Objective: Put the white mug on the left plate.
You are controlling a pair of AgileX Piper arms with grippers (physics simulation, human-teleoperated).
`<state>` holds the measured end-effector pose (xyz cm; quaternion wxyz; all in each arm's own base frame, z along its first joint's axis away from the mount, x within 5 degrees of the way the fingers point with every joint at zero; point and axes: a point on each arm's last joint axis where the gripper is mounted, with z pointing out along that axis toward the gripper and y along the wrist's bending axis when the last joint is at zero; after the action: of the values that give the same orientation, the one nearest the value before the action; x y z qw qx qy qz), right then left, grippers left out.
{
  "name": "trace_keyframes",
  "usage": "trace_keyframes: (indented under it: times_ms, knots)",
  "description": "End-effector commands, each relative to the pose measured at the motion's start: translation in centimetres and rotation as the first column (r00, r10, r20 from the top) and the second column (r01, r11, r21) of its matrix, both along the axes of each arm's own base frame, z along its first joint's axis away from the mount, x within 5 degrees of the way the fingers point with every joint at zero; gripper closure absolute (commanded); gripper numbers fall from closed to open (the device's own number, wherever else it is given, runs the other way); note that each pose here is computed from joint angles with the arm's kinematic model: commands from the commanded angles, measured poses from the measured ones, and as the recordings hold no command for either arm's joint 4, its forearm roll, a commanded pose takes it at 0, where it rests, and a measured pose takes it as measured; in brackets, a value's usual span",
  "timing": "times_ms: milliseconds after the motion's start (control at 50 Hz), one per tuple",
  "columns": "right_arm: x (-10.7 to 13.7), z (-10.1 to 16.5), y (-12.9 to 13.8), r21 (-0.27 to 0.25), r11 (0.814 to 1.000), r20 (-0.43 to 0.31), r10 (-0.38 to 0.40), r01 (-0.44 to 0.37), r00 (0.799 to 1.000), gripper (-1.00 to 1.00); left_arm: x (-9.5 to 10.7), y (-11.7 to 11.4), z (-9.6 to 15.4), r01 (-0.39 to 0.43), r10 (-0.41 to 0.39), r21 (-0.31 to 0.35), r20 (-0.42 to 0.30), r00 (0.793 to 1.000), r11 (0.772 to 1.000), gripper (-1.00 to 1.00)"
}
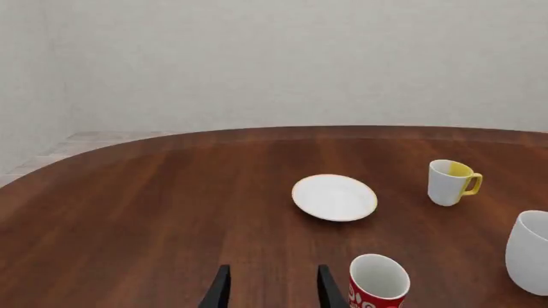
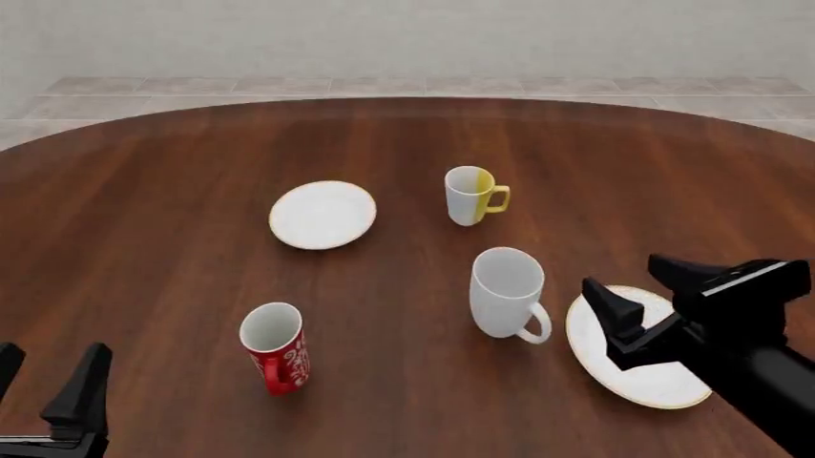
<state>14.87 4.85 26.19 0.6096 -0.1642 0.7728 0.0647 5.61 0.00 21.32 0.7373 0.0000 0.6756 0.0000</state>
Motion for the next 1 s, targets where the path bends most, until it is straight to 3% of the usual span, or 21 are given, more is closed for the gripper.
trace_keyframes:
  times_ms: [20, 360, 400, 420, 460, 1000]
  knots:
    - [0.8, -1.1, 0.5, -0.003, 1.000, -0.030, 0.014, -0.014, 0.999, -1.00, 0.0, 0.0, 0.0, 0.000, 0.000, 0.000, 0.000, 1.000, 1.000, -1.00]
    - [2.3, -3.3, 0.8, -0.034, 0.999, -0.063, 0.005, -0.007, 0.998, -1.00, 0.0, 0.0, 0.0, 0.000, 0.000, 0.000, 0.000, 1.000, 1.000, -1.00]
    - [2.6, -3.7, 0.8, -0.055, 0.998, -0.063, 0.005, -0.008, 0.998, -1.00, 0.0, 0.0, 0.0, 0.000, 0.000, 0.000, 0.000, 1.000, 1.000, -1.00]
    - [2.9, -4.0, 0.6, -0.100, 0.995, -0.055, 0.005, -0.011, 0.998, -1.00, 0.0, 0.0, 0.0, 0.000, 0.000, 0.000, 0.000, 1.000, 1.000, -1.00]
    - [2.9, -3.9, 1.0, -0.066, 0.998, -0.061, 0.013, -0.017, 0.998, -1.00, 0.0, 0.0, 0.0, 0.000, 0.000, 0.000, 0.000, 1.000, 1.000, -1.00]
    - [3.9, -4.8, 2.0, -0.065, 0.997, -0.090, 0.044, -0.050, 0.995, -1.00, 0.0, 0.0, 0.0, 0.000, 0.000, 0.000, 0.000, 1.000, 1.000, -1.00]
